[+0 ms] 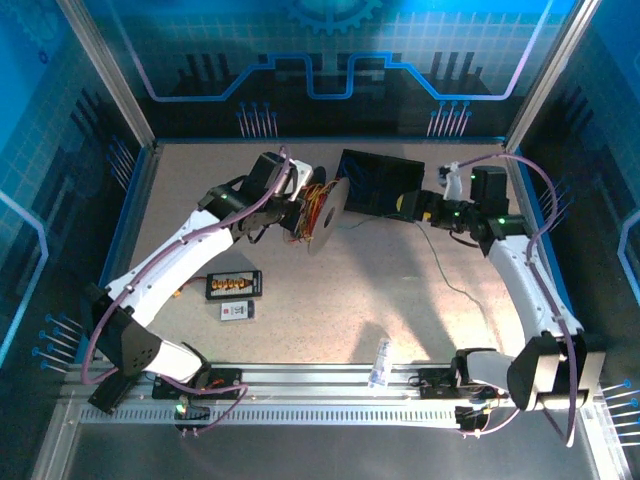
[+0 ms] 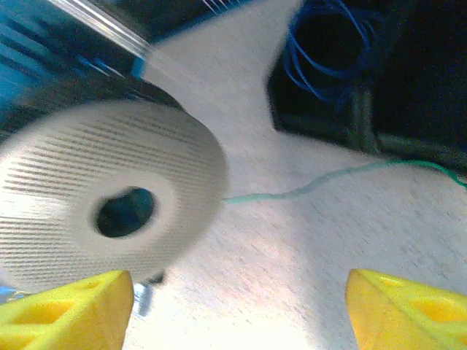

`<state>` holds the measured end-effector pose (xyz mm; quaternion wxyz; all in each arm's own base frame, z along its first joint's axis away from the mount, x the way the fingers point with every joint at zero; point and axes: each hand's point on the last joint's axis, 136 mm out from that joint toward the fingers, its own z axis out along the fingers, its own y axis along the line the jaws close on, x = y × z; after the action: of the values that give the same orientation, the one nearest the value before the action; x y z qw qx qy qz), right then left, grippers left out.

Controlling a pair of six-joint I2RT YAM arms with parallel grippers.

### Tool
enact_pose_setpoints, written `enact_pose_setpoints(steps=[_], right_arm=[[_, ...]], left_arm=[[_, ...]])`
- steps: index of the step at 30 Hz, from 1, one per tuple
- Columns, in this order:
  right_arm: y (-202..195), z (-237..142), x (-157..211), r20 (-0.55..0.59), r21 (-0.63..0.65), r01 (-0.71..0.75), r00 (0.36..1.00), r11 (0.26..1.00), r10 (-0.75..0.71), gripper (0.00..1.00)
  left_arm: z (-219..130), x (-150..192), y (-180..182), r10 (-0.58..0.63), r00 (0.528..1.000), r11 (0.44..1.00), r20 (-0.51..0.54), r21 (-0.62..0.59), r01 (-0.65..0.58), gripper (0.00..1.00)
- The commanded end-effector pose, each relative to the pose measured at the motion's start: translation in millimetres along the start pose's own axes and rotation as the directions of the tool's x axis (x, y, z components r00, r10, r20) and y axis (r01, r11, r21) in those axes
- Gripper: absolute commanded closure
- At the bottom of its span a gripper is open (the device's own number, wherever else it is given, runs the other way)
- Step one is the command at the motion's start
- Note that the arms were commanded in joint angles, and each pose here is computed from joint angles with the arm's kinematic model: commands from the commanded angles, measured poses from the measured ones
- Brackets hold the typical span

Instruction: Wrap the cables

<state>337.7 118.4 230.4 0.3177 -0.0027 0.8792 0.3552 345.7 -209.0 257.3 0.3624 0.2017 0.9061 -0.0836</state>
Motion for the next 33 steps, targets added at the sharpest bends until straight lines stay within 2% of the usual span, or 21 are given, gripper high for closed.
enact_pose_setpoints(steps=[1, 3, 5, 9, 17, 21, 27, 33], right_arm=[[-25, 10, 21, -0.164, 0.204, 0.162, 0.978, 0.965, -0.13, 0.26], [-35, 18, 27, -0.246, 0.276, 0.24, 0.954, 0.931, -0.174, 0.3], [-39, 27, 33, -0.326, 0.291, 0.291, 0.926, 0.911, -0.192, 0.32], [-63, 35, 40, -0.47, 0.374, 0.387, 0.862, 0.842, -0.188, 0.32], [-93, 50, 38, -0.555, 0.391, 0.414, 0.819, 0.822, -0.149, 0.28], [-119, 49, 35, -0.581, 0.437, 0.409, 0.809, 0.801, -0.096, 0.26], [-129, 58, 41, -0.585, 0.414, 0.359, 0.809, 0.837, -0.057, 0.24], [-146, 68, 62, -0.626, 0.406, 0.306, 0.78, 0.861, 0.018, 0.29]], left_arm=[[-32, -35, -10, 0.024, 0.986, 0.998, 0.166, 0.061, -0.035, 1.0], [-30, -31, -11, 0.041, 0.987, 0.997, 0.155, 0.065, -0.051, 1.0], [-27, -29, -13, 0.052, 0.988, 0.996, 0.146, 0.071, -0.063, 1.0], [-24, -27, -17, 0.057, 0.99, 0.993, 0.131, 0.092, -0.069, 1.0], [-20, -23, -20, 0.065, 0.991, 0.991, 0.116, 0.109, -0.078, 1.0], [-15, -21, -20, 0.07, 0.992, 0.991, 0.104, 0.105, -0.081, 1.0], [-9, -19, -21, 0.07, 0.993, 0.991, 0.09, 0.11, -0.08, 1.0], [-5, -19, -22, 0.073, 0.994, 0.99, 0.084, 0.112, -0.083, 1.0]])
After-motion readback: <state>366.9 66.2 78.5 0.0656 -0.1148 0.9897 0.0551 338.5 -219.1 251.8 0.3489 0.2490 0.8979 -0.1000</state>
